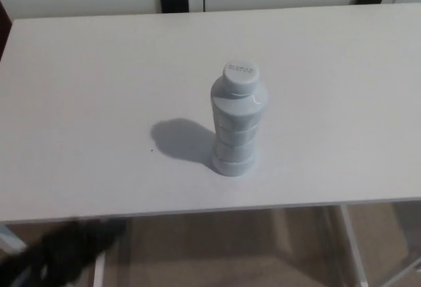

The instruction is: The robot picks up a bottle from a person using its left hand and walk towards the table in frontand put the bottle on the table.

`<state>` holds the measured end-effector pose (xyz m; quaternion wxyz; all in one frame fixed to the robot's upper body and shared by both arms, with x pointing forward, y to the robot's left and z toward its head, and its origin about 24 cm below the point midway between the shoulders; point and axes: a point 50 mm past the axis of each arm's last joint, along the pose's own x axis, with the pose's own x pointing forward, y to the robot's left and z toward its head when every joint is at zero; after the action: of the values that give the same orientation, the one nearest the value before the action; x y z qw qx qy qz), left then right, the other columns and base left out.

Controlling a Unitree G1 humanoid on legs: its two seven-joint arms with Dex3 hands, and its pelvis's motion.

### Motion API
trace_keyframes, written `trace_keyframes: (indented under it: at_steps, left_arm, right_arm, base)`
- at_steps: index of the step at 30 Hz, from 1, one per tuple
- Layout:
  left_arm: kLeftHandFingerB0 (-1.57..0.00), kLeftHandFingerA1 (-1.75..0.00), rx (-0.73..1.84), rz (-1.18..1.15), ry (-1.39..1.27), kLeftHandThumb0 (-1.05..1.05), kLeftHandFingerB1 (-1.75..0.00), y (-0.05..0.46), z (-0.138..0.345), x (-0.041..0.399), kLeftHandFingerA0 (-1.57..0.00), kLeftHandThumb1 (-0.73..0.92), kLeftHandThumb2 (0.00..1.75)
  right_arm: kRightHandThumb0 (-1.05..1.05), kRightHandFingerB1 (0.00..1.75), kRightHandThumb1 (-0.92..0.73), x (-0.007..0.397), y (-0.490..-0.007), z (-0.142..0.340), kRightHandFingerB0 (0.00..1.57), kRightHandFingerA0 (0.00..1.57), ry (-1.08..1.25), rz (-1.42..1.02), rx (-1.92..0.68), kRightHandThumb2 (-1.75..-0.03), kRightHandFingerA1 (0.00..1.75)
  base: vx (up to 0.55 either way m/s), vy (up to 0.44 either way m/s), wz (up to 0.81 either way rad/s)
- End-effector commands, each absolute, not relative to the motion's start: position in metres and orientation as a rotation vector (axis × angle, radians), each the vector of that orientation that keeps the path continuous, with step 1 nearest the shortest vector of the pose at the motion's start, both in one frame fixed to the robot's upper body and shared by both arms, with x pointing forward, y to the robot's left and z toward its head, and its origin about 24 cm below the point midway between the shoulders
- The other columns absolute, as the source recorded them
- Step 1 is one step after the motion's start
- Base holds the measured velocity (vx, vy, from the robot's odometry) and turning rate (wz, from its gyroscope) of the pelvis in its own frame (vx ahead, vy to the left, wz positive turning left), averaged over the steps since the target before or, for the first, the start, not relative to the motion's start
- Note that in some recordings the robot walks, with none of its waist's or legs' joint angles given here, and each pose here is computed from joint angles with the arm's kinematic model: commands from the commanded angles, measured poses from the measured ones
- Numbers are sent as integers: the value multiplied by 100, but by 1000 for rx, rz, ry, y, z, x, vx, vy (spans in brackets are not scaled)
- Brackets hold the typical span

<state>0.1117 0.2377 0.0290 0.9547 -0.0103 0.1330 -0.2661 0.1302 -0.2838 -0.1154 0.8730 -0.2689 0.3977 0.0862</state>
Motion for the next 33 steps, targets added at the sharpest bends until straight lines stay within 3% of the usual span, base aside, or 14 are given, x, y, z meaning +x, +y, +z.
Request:
trace_keyframes:
  at_steps: [1,6,11,12,13,17,23,24,25,27,30,31,32,33]
  left_arm:
    - [-87,-55,-2,-880,353,-75,-51,245,35,43,-92,23,66]
    - [-76,-55,243,-725,497,-82,-50,275,5,45,-78,47,56]
    - [-60,-68,190,-495,705,-96,-61,299,-40,66,-63,44,97]
    - [-67,-65,161,-454,717,-93,-58,301,-49,72,-65,58,59]
    - [-62,-73,159,-426,718,-94,-65,301,-54,76,-67,41,95]
    - [-64,-84,136,-190,760,-88,-73,299,-75,111,-63,60,60]
    - [-9,-74,186,132,818,-85,-67,312,-106,112,-19,53,110]
    - [-9,-74,189,145,826,-85,-67,314,-107,108,-19,53,110]
    - [-11,-84,276,133,910,-100,-70,320,-112,95,-23,82,67]
    - [-16,-90,322,128,973,-100,-67,324,-116,90,-31,81,67]
    - [-9,-66,346,63,1035,-97,-60,336,-113,90,-7,82,73]
    - [-8,-63,353,51,1034,-97,-59,337,-112,92,-7,62,119]
    - [-8,-63,363,37,1029,-97,-59,337,-111,95,-7,62,119]
    - [-5,-66,378,23,1035,-96,-60,337,-111,97,-5,81,75]
  right_arm:
    - [-27,38,-73,123,-292,-115,41,48,848,147,-549,-62,42]
    - [-27,38,-73,111,-293,-118,41,48,869,146,-562,-62,41]
    - [-27,38,-73,99,-294,-121,42,49,903,146,-569,-62,42]
    - [-27,38,-72,98,-295,-121,43,49,906,135,-568,-62,42]
    - [-27,38,-72,97,-295,-121,42,49,907,133,-567,-62,42]
    - [-28,38,-72,97,-291,-123,43,50,902,139,-573,-62,42]
    - [-28,39,-73,80,-285,-128,43,50,923,152,-548,-62,44]
    - [-28,39,-73,79,-286,-128,43,50,923,152,-548,-62,44]
    - [-28,38,-72,78,-288,-127,43,51,920,146,-550,-62,44]
    - [-29,38,-72,81,-293,-124,44,52,913,134,-551,-61,44]
    - [-28,39,-72,89,-297,-121,45,51,897,118,-556,-61,43]
    - [-28,39,-72,90,-296,-121,45,52,894,121,-559,-61,44]
    - [-28,39,-72,92,-294,-121,45,52,890,127,-566,-61,44]
    - [-27,39,-72,93,-293,-121,45,53,887,125,-562,-62,45]
  base:
    - [0,0,0]
    - [0,0,0]
    - [0,0,0]
    - [0,0,0]
    - [0,0,0]
    - [0,0,0]
    - [0,0,0]
    - [0,0,0]
    - [0,0,0]
    - [0,0,0]
    - [0,0,0]
    - [0,0,0]
    - [0,0,0]
    - [0,0,0]
